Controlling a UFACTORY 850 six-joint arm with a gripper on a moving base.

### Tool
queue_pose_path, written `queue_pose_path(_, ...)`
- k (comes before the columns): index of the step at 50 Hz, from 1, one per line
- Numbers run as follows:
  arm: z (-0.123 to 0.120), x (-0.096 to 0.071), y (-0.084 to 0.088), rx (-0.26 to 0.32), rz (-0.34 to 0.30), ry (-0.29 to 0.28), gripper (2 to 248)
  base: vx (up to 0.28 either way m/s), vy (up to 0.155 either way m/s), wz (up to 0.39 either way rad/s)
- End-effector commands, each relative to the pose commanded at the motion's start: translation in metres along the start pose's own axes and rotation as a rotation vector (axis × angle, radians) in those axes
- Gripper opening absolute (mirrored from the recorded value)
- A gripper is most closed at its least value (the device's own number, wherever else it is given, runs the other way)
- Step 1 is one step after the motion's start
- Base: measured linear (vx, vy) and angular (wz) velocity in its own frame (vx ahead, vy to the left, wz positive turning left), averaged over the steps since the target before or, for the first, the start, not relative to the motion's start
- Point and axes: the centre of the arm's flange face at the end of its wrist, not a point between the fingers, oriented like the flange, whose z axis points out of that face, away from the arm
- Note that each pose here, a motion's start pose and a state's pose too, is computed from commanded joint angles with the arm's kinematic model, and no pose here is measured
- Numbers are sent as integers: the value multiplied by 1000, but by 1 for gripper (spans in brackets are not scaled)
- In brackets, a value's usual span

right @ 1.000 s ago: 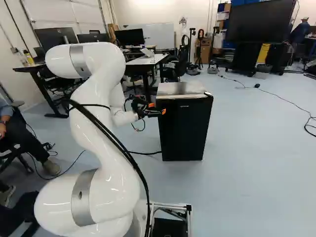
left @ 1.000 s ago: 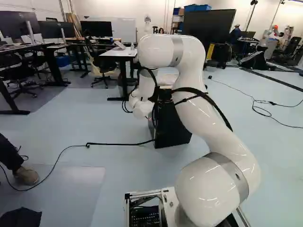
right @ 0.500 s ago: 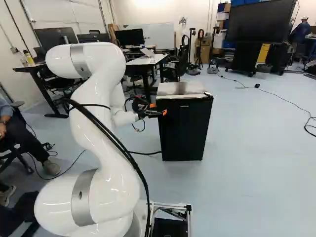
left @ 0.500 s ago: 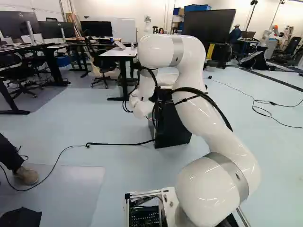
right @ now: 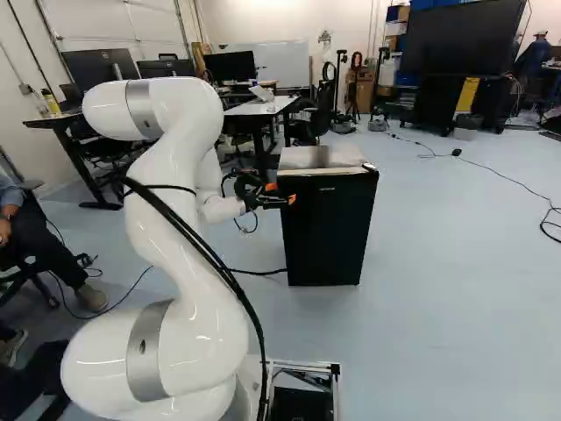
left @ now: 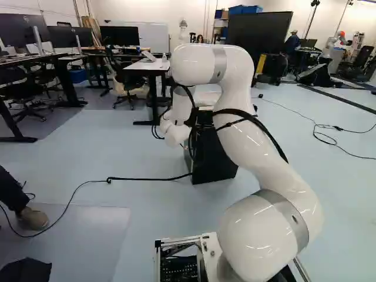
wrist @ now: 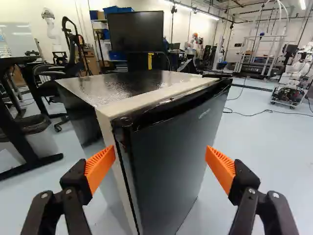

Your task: Open the fridge door

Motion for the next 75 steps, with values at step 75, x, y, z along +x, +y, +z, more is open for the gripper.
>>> queue_pose_path(75,-56,-12,99,-316,-18,-199,247,0,1,6)
